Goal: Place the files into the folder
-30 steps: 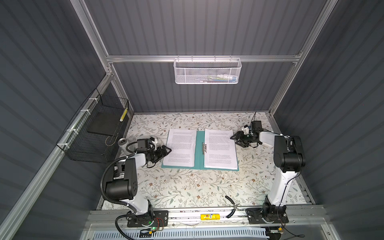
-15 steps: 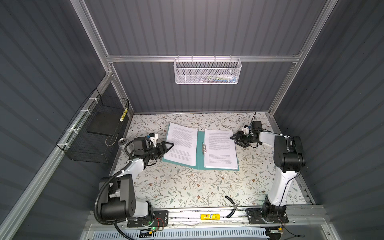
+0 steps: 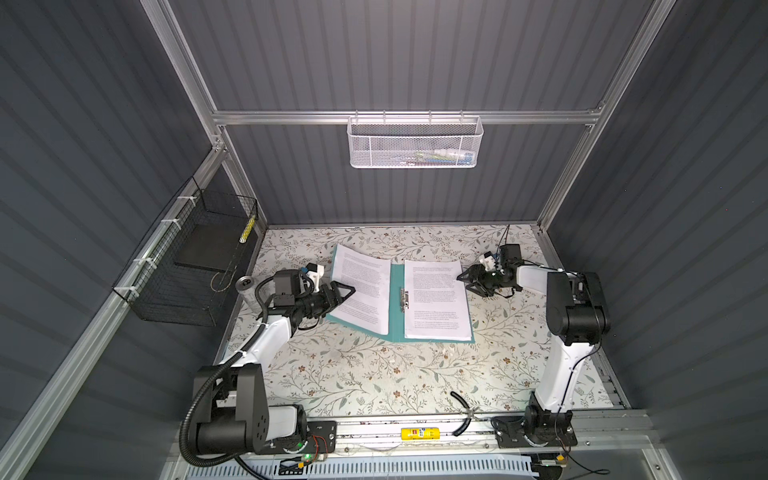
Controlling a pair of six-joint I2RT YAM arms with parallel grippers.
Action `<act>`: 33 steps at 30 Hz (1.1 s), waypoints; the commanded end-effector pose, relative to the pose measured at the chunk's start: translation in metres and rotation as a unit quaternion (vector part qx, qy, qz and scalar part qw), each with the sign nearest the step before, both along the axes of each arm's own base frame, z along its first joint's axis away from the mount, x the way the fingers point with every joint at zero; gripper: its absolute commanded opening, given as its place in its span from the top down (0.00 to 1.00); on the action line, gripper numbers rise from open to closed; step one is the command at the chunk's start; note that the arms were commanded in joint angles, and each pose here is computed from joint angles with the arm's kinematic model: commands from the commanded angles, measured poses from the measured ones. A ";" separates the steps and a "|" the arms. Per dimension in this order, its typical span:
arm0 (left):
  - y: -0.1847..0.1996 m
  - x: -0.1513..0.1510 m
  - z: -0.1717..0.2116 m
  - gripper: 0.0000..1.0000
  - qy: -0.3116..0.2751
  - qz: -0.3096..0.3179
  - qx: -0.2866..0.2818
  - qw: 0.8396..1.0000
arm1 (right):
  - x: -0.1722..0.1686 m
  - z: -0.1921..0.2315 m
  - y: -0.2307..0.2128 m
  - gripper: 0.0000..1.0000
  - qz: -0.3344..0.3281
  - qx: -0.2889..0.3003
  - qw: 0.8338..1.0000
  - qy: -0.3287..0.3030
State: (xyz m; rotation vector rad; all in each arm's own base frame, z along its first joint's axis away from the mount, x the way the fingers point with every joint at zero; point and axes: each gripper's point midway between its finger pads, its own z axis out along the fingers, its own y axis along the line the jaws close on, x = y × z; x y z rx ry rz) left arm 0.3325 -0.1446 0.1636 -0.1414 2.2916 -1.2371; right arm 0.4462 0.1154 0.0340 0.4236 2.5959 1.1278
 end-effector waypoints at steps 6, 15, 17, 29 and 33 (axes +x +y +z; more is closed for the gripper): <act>-0.076 -0.004 0.075 0.18 -0.063 -0.060 0.002 0.996 | -0.024 -0.021 0.002 0.38 -0.016 0.013 0.999 0.046; -0.181 -0.019 0.105 0.16 -0.079 -0.145 -0.002 0.986 | -0.025 -0.022 0.003 0.38 -0.025 0.020 0.998 0.045; -0.204 -0.026 0.102 0.16 -0.076 -0.169 -0.001 0.983 | -0.024 -0.019 0.003 0.38 -0.028 0.023 0.998 0.042; -0.308 -0.046 0.024 0.17 -0.051 -0.255 0.022 0.965 | -0.030 0.021 -0.035 0.37 -0.123 0.015 0.992 0.006; -0.326 -0.040 0.011 0.18 -0.059 -0.271 0.035 0.960 | -0.040 0.036 -0.047 0.37 -0.144 -0.008 0.990 -0.011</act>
